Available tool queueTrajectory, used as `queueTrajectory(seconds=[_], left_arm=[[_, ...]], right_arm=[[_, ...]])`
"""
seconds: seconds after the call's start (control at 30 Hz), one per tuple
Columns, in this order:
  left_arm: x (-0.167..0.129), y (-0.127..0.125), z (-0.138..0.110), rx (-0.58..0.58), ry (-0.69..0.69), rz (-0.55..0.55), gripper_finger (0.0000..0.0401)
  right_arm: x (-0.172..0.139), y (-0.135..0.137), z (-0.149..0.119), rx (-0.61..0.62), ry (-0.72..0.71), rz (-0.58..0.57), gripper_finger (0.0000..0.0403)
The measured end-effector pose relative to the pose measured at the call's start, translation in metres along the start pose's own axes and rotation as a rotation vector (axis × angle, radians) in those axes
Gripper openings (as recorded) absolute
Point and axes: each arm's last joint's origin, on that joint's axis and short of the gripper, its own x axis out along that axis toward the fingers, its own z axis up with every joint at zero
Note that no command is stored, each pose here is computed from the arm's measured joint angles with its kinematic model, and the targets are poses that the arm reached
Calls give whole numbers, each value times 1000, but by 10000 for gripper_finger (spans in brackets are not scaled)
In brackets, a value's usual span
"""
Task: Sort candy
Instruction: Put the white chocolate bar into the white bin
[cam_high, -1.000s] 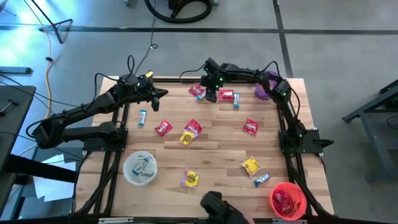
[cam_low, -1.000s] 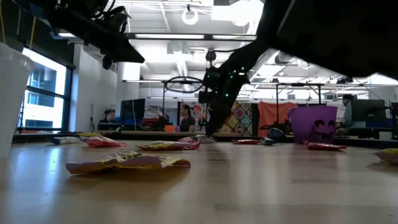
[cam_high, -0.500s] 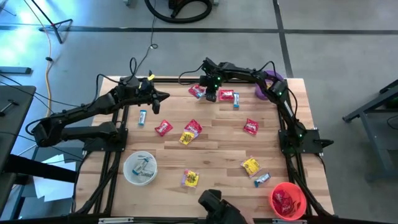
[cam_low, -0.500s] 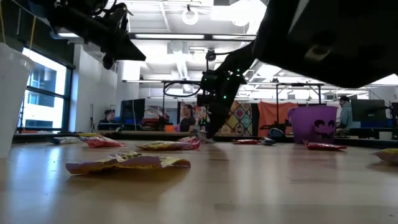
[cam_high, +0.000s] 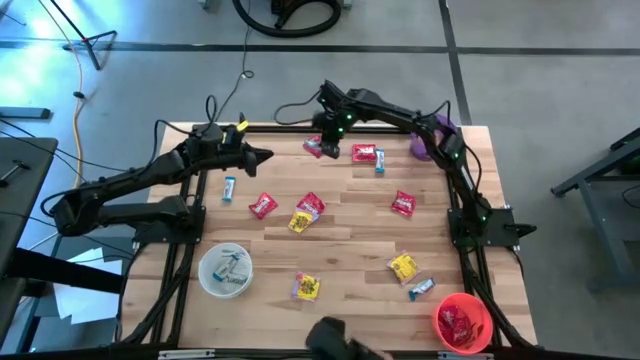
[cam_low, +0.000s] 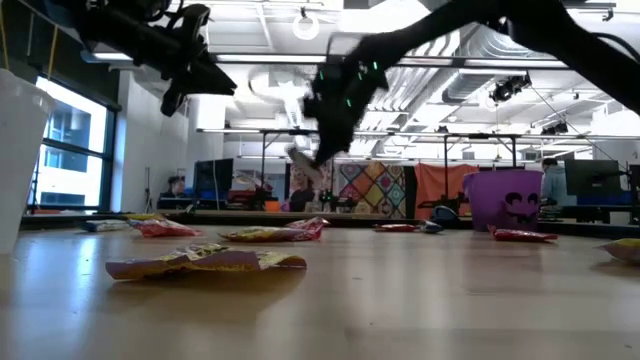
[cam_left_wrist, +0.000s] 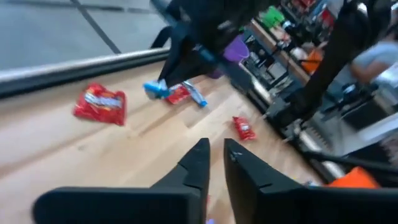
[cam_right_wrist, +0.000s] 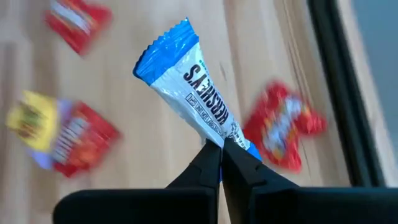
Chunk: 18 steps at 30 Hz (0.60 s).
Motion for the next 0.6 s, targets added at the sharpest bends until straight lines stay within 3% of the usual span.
queueTrajectory(seconds=[0.17, 0.37, 0.6], left_arm=[[8, -5, 0, -166, -9, -41, 95], [15, -3, -1, -379, 8, -27, 160], [15, -6, 5, -481, -58, -62, 179]], right_arm=[[-16, 41, 36, -98, -60, -117, 2], [-27, 79, 60, -166, -112, -251, 2], [-30, 100, 70, -222, -131, -331, 2]])
